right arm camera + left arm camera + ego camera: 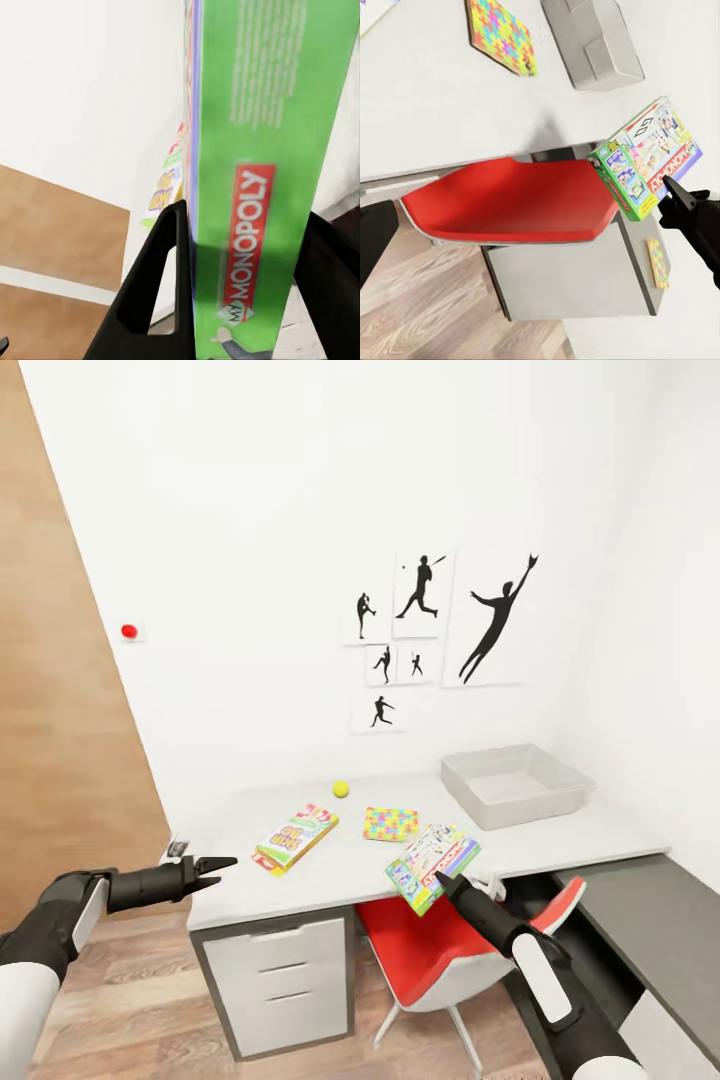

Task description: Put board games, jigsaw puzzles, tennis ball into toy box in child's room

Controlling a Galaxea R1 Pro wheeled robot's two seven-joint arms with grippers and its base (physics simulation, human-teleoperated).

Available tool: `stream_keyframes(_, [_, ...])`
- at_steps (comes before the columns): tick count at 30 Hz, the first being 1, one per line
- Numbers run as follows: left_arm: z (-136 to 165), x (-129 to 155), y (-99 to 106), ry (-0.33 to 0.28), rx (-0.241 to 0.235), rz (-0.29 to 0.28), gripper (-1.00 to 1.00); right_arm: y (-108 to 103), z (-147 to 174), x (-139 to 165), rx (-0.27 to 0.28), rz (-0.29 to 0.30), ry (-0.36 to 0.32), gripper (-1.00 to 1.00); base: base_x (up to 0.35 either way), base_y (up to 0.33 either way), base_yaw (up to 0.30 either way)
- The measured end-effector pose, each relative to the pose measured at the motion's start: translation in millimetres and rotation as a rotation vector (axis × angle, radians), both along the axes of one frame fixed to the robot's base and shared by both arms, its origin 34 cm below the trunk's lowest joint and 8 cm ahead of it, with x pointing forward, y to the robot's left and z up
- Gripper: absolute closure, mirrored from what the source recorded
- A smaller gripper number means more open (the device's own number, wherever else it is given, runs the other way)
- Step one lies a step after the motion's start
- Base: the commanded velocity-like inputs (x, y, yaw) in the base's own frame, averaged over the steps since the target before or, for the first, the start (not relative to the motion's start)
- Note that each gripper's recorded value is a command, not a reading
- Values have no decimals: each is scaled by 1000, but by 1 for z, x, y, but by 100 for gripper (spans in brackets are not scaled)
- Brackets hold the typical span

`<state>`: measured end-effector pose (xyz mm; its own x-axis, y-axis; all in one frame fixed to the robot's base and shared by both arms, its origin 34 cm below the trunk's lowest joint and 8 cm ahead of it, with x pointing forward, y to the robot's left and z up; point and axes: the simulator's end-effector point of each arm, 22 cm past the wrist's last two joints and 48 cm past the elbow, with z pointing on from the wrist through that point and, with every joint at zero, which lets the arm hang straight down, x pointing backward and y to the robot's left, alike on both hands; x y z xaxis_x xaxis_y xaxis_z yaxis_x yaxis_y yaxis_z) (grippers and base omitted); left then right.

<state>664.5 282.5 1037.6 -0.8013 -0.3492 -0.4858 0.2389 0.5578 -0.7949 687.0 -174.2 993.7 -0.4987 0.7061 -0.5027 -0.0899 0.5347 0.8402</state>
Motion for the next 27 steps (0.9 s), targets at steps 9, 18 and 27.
stream_keyframes(9, [1,0,0,-2,0,0,-100,0,1,0,0,0,-2,100,42,-292,-137])
stream_keyframes(18, [2,0,0,-3,0,0,-100,0,1,0,-1,1,-2,100,212,-226,-5])
stream_keyframes(27, [2,0,0,-3,0,1,-100,0,1,0,-1,0,-2,100,247,-158,0])
